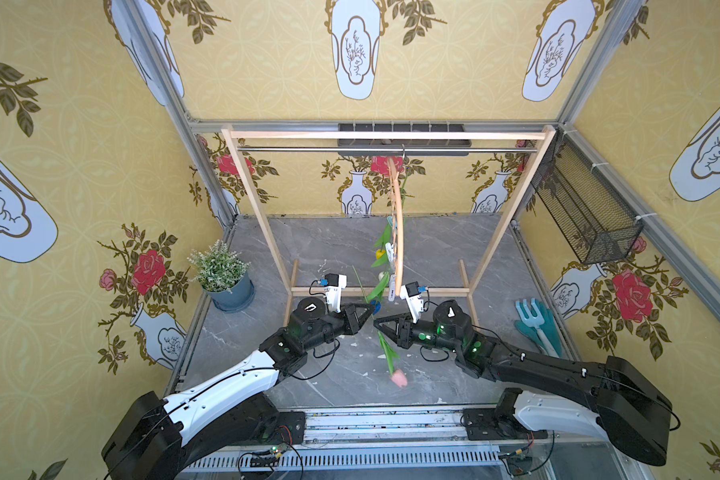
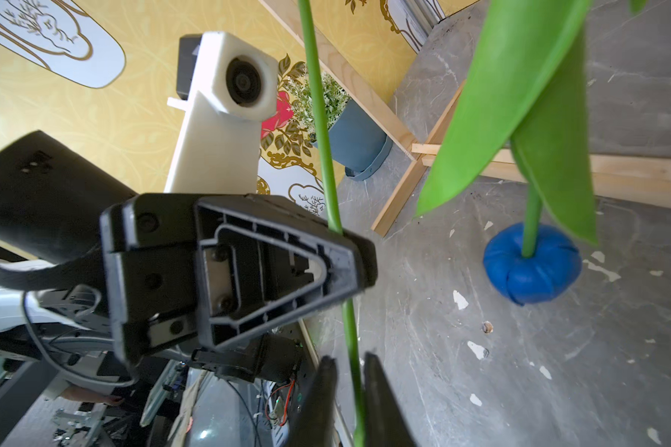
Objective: Dry the flowers on a clothes hanger
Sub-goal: Pick up the flower at the center of the board.
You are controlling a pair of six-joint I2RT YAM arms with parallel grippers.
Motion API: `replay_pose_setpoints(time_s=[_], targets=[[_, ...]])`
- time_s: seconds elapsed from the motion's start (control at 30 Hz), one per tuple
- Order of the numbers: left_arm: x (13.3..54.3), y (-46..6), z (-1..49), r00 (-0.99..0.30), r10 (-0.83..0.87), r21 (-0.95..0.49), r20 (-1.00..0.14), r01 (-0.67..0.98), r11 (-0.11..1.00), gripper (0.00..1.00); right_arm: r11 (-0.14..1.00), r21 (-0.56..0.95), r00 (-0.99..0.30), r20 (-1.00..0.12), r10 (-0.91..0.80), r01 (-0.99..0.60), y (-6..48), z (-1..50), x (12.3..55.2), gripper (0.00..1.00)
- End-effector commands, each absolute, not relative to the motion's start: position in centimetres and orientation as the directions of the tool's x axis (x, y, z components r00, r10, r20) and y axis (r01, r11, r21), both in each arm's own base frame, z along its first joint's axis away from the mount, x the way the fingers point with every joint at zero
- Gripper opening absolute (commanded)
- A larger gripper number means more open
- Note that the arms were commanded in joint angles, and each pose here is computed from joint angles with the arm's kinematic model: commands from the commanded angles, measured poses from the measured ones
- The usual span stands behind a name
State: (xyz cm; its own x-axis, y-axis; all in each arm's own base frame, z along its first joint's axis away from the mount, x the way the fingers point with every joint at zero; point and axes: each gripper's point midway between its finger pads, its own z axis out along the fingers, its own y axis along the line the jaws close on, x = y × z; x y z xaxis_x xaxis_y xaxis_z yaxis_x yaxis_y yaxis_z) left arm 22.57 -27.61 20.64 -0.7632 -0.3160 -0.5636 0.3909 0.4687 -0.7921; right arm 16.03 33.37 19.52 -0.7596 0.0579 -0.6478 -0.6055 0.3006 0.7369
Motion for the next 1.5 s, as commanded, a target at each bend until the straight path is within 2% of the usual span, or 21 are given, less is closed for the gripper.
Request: replay_pose_setpoints(time_s=[0.0, 0.13, 0.17, 0.23, 0.3, 0.47, 0.67, 0.83, 0.97, 1.03, 1.17, 1.27, 1.47], targets=[[22.0, -28.2, 23.0, -0.734, -0.303, -0.781, -0.608, 0.482, 0.397, 0.00, 0.190, 0.780, -0.781, -0.619, 0.086, -0.597, 32.3, 21.6, 15.5, 0.44], [20.6, -28.8, 24.5, -0.728, -0.269, -0.773, -0.631, 0.558, 0.302, 0.00, 0.112, 0.808, -0.805, -0.587, 0.079, -0.578, 30.1, 22.4, 15.1, 0.50], [20.2, -29.0, 24.8, -0.730, -0.259, -0.773, -0.632, 0.571, 0.277, 0.00, 0.101, 0.810, -0.808, -0.585, 0.069, -0.578, 29.9, 22.5, 14.8, 0.65], [19.5, -29.5, 25.5, -0.734, -0.233, -0.769, -0.638, 0.600, 0.220, 0.00, 0.102, 0.806, -0.808, -0.588, 0.038, -0.583, 29.9, 22.5, 14.5, 0.74], [18.9, -30.1, 25.9, -0.741, -0.205, -0.769, -0.639, 0.618, 0.164, 0.00, 0.091, 0.799, -0.801, -0.598, 0.016, -0.594, 30.1, 22.9, 14.1, 0.70], [17.7, -31.1, 26.9, -0.754, -0.155, -0.767, -0.639, 0.640, 0.051, 0.00, 0.078, 0.794, -0.796, -0.605, 0.023, -0.602, 30.3, 23.4, 14.3, 0.44], [17.9, -31.1, 27.2, -0.749, -0.169, -0.763, -0.641, 0.645, 0.037, 0.00, 0.068, 0.793, -0.795, -0.607, 0.012, -0.605, 30.7, 23.4, 14.2, 0.30], [18.3, -30.9, 27.3, -0.746, -0.183, -0.764, -0.640, 0.644, 0.044, 0.00, 0.065, 0.793, -0.795, -0.607, 0.004, -0.605, 30.8, 23.4, 13.9, 0.30], [18.3, -31.0, 26.9, -0.751, -0.176, -0.768, -0.636, 0.639, 0.048, 0.00, 0.065, 0.788, -0.789, -0.614, 0.009, -0.613, 30.6, 23.7, 13.8, 0.45], [18.4, -31.0, 26.9, -0.751, -0.175, -0.768, -0.636, 0.639, 0.048, 0.00, 0.074, 0.783, -0.784, -0.620, 0.024, -0.617, 30.3, 24.0, 14.0, 0.45], [18.5, -31.0, 26.9, -0.750, -0.175, -0.766, -0.638, 0.641, 0.049, 0.00, 0.074, 0.780, -0.780, -0.625, 0.024, -0.622, 30.2, 24.3, 13.8, 0.38], [18.6, -31.1, 26.8, -0.753, -0.171, -0.768, -0.636, 0.638, 0.051, 0.00, 0.070, 0.782, -0.783, -0.621, 0.013, -0.619, 30.4, 24.2, 13.7, 0.37], [18.7, -31.2, 26.7, -0.755, -0.166, -0.770, -0.634, 0.636, 0.050, 0.00, 0.059, 0.772, -0.774, -0.634, -0.003, -0.633, 31.1, 24.6, 13.5, 0.26]])
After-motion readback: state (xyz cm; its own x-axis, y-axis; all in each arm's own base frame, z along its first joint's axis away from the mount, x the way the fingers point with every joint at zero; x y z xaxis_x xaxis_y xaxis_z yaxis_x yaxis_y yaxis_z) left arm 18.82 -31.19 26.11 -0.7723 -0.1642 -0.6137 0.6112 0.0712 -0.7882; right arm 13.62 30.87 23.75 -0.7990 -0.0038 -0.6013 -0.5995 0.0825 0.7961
